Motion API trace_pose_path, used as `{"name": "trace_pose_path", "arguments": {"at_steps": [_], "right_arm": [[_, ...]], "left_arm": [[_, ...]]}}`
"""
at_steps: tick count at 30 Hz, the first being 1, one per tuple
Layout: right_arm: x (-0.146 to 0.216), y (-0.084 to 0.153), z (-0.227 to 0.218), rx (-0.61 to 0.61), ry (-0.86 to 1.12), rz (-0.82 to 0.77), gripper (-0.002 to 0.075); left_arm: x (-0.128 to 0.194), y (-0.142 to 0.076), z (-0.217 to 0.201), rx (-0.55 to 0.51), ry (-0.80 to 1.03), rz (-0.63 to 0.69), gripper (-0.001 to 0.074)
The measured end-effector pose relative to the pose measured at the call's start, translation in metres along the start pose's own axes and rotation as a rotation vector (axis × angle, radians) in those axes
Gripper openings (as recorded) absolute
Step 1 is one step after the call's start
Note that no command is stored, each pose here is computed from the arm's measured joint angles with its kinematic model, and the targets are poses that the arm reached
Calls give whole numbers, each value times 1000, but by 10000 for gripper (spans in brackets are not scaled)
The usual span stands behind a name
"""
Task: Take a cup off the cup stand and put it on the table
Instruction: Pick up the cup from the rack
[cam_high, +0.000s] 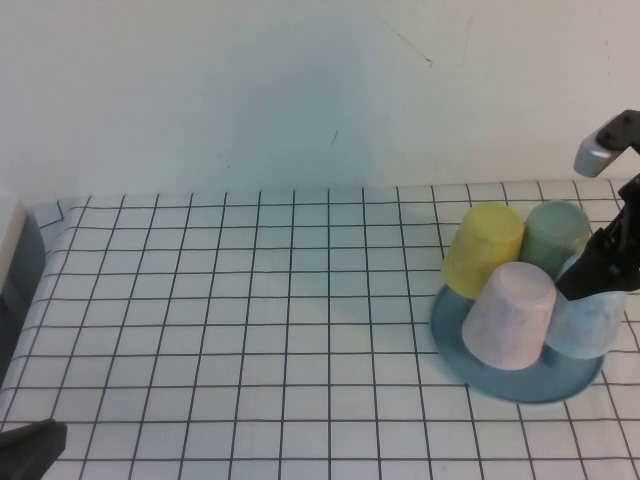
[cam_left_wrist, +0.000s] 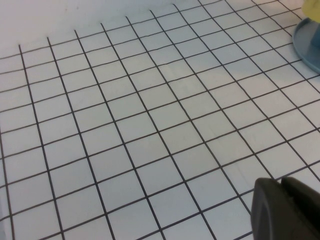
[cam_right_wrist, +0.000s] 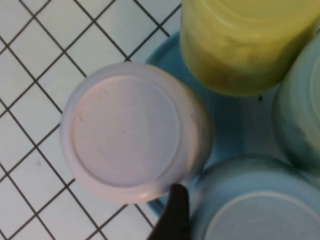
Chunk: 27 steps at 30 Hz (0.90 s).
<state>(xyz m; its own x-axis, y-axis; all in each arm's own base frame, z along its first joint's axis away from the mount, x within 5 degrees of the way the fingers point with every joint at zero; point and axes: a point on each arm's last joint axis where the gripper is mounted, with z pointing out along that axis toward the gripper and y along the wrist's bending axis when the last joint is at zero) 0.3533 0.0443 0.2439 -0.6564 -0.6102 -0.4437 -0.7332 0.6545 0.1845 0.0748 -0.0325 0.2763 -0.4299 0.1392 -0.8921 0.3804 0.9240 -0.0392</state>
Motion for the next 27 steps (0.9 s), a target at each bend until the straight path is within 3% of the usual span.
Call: {"name": "trace_pose_path", "arguments": {"at_steps": [12,27], "right_arm": [[0,1,3,-62,20,-55,660],[0,0,1,-64,47,-83,561]], "left_arm": [[0,0,0,-1,-4,1,-4],[0,0,0,2,-5,-1,-4]]}}
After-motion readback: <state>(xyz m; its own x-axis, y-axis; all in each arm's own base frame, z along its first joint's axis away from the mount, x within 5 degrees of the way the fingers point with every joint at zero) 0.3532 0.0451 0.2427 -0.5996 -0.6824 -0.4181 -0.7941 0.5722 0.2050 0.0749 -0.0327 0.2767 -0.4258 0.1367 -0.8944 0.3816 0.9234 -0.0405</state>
